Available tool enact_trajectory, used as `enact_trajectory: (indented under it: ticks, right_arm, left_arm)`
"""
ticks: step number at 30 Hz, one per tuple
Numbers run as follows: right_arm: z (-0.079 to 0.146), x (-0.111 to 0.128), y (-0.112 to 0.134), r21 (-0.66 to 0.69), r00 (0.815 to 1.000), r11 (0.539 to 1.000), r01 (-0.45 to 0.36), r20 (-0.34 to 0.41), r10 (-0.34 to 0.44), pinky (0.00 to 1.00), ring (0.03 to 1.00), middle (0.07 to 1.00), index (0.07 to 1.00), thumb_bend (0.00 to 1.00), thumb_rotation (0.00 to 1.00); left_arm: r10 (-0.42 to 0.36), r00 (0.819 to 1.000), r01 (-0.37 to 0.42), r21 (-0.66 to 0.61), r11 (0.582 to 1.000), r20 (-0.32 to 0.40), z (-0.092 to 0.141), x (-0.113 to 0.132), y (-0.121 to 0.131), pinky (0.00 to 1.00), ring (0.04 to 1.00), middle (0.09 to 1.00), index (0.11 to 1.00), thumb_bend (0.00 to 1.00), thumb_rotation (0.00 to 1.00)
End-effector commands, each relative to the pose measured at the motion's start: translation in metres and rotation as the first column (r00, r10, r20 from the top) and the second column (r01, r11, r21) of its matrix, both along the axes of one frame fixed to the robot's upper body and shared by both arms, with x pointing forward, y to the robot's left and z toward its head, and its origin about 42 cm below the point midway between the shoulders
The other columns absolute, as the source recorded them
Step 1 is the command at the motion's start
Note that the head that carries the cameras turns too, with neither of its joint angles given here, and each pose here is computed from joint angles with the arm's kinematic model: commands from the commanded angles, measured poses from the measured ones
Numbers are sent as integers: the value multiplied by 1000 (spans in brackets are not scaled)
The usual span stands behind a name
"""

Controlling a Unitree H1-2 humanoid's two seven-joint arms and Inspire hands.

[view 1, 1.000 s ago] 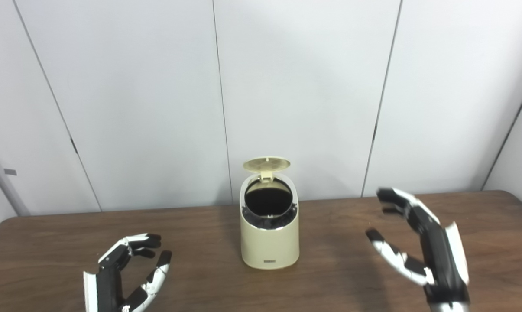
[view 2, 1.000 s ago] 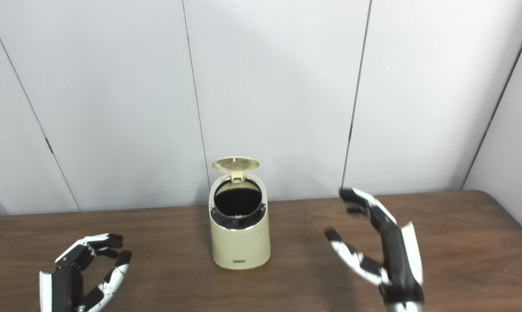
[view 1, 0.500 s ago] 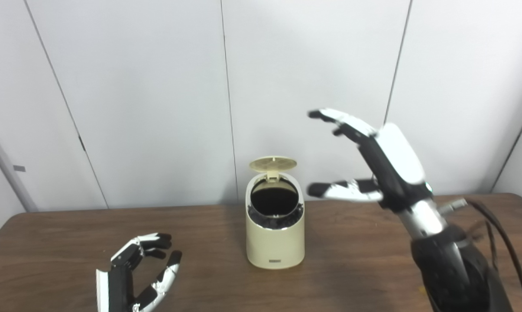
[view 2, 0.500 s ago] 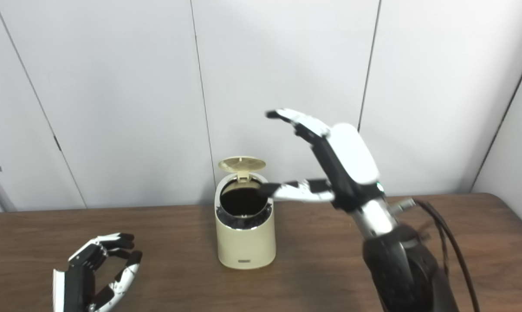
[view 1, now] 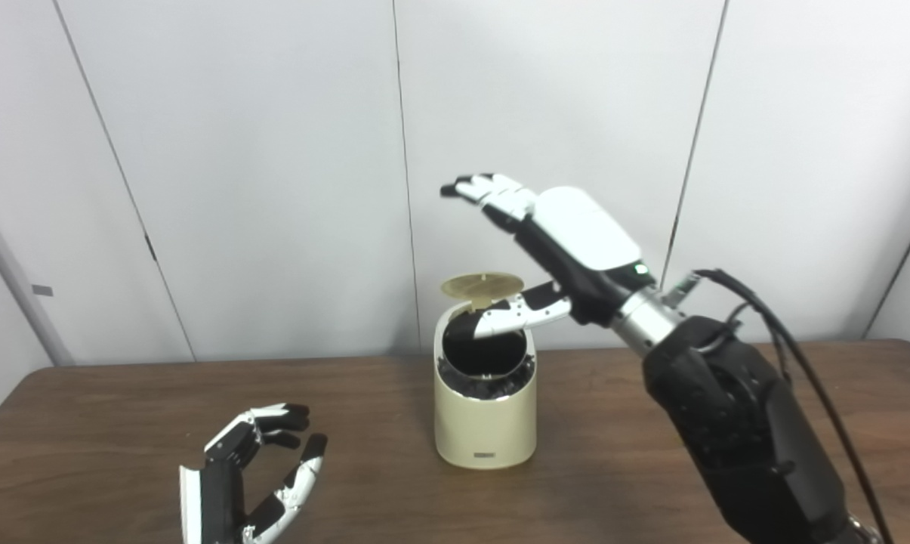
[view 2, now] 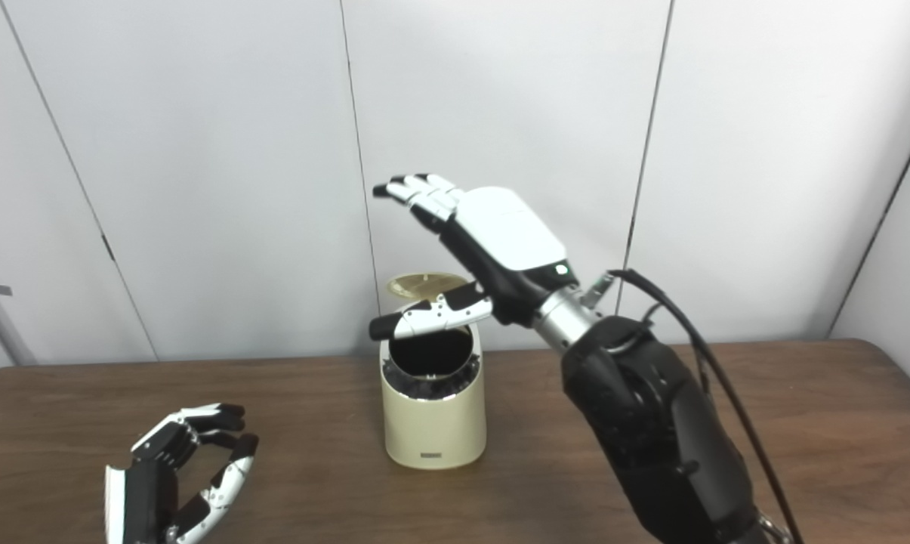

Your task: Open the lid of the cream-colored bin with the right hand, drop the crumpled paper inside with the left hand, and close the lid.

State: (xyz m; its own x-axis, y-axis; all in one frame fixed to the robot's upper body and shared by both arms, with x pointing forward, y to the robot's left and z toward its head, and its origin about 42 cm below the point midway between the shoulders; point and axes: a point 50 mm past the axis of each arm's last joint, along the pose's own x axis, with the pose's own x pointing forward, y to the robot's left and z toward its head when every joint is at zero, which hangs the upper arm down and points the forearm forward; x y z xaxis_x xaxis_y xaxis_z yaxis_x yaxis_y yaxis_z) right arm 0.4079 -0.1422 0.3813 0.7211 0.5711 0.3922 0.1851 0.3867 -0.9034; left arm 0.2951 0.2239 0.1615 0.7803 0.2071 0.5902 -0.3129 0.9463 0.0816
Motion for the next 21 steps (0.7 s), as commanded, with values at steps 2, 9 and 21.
enact_trajectory:
  ticks: [2,9,21]
  right_arm:
    - [27,8,11,-49,999,999,-8,53,11,875,973,943,918,947,843]
    - [26,23,19,-166,998,985,48,-25,-53,879,965,930,896,972,886]
    - [10,33,15,-223,984,968,116,-110,-143,881,938,889,834,1000,892]
  left_arm:
    - [-4,998,3,8,1000,68,15,2,-4,477,567,599,493,478,77]
    - [-7,998,6,5,1000,68,16,1,-5,484,573,603,493,478,77]
    - [-2,998,1,14,1000,70,17,-1,-3,482,571,601,493,477,76]
